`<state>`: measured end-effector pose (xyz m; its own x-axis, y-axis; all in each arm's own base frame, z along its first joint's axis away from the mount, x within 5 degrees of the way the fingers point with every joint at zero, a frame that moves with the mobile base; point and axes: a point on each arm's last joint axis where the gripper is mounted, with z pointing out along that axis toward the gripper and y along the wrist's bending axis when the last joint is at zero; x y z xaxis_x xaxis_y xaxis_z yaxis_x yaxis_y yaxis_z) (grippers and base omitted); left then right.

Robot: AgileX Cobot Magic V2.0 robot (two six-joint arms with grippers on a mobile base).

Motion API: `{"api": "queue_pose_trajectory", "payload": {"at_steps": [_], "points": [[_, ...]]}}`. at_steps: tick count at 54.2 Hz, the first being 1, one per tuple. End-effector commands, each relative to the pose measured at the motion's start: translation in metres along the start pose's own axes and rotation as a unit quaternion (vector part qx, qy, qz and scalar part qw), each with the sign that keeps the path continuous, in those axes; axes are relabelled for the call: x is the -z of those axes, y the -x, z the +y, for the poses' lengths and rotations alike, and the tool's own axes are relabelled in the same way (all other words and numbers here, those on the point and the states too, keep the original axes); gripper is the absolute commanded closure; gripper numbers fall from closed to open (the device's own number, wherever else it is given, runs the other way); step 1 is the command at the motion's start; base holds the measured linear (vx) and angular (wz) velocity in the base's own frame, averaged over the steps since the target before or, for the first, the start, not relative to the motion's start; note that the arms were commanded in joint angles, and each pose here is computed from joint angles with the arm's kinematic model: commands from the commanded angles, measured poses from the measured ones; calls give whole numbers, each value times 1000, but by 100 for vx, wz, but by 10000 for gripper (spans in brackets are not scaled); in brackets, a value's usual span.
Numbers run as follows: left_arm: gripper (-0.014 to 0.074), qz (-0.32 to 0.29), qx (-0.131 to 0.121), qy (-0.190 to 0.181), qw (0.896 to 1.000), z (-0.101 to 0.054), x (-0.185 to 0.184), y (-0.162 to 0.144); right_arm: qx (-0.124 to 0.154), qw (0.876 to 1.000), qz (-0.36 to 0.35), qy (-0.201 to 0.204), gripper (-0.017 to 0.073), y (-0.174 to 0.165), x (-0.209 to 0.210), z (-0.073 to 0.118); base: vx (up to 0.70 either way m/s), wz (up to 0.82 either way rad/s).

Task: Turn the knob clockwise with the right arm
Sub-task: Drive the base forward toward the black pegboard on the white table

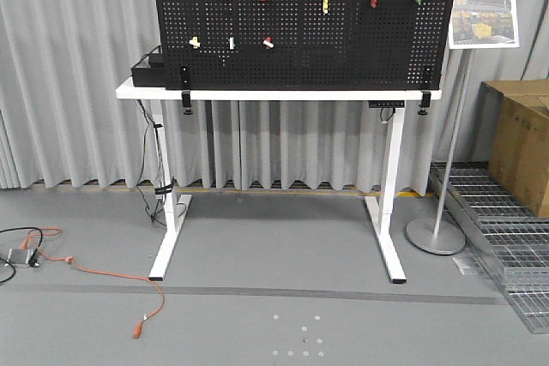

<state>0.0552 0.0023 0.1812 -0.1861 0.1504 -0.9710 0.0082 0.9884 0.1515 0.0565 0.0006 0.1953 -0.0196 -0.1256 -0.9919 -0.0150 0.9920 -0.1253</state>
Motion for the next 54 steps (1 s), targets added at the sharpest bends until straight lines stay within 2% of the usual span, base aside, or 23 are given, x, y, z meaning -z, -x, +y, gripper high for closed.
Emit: {"api": "queue_pose_trajectory", "payload": {"at_steps": [1, 54], "points": [[600, -34, 4, -2, 999, -1, -1, -1, 6, 999, -35, -7, 568, 3, 0, -1, 0, 0], [600, -34, 4, -2, 999, -1, -1, -1, 6, 999, -35, -7, 568, 3, 0, -1, 1, -1]]}}
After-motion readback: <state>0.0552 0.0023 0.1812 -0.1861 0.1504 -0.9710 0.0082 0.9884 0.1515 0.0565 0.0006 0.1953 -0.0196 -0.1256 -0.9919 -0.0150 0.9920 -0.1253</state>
